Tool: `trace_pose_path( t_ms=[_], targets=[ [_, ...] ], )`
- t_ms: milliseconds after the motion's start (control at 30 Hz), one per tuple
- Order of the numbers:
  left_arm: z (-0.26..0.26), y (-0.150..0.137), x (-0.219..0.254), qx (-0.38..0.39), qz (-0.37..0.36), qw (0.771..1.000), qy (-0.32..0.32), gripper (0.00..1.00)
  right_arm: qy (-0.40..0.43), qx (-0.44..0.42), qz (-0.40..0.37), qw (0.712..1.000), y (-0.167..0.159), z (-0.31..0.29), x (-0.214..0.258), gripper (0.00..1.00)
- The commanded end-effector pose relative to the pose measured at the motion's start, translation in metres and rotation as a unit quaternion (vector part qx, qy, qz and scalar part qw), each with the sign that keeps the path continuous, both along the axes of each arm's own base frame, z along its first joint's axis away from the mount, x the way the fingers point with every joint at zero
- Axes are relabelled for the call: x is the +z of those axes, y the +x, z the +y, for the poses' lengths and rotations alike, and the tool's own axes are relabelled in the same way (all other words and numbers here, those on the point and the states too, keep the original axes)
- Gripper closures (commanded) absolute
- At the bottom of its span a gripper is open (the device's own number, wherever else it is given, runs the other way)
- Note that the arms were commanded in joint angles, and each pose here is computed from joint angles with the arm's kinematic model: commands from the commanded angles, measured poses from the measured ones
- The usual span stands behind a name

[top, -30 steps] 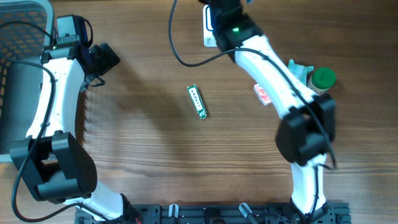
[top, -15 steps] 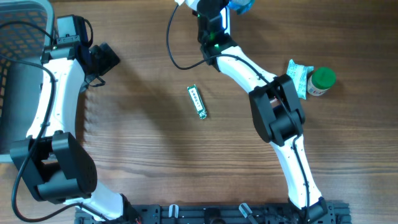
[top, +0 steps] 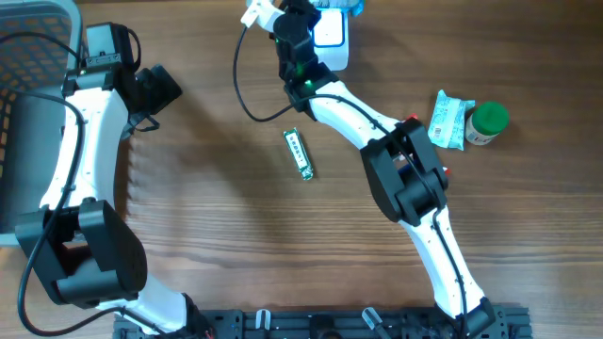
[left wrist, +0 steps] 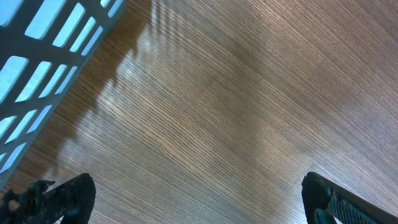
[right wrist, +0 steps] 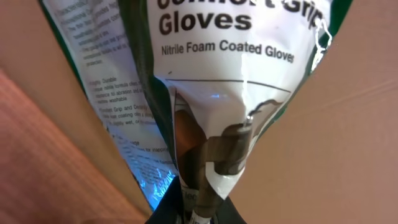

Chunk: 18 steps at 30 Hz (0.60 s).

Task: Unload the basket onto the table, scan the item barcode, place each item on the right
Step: 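Lift the gloves pack and hold it in front of the scanner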

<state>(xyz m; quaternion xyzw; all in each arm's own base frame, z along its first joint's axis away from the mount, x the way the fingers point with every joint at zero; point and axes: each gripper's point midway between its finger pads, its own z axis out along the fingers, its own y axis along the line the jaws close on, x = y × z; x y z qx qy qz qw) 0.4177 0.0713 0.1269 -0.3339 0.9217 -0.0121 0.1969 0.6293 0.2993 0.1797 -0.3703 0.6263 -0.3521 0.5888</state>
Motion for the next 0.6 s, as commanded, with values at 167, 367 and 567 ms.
trace_pose_path(
  t_ms=[167, 367, 567],
  targets=[
    [0.006, 0.0, 0.001, 0.01, -0.002, 1.0, -0.002, 0.0, 0.059, -0.004, 0.062, 0.996, -0.007, 0.009, -0.037, 0.96],
    [0.006, 0.0, 0.001, 0.01, -0.002, 1.0, -0.002, 0.0, 0.113, -0.006, 0.075, 0.991, -0.013, 0.017, -0.043, 0.96],
    [0.006, 0.0, 0.001, 0.01, -0.002, 1.0, -0.002, 0.0, 0.109, 0.007, 0.083, 0.991, -0.023, 0.034, -0.047, 0.96]
  ],
)
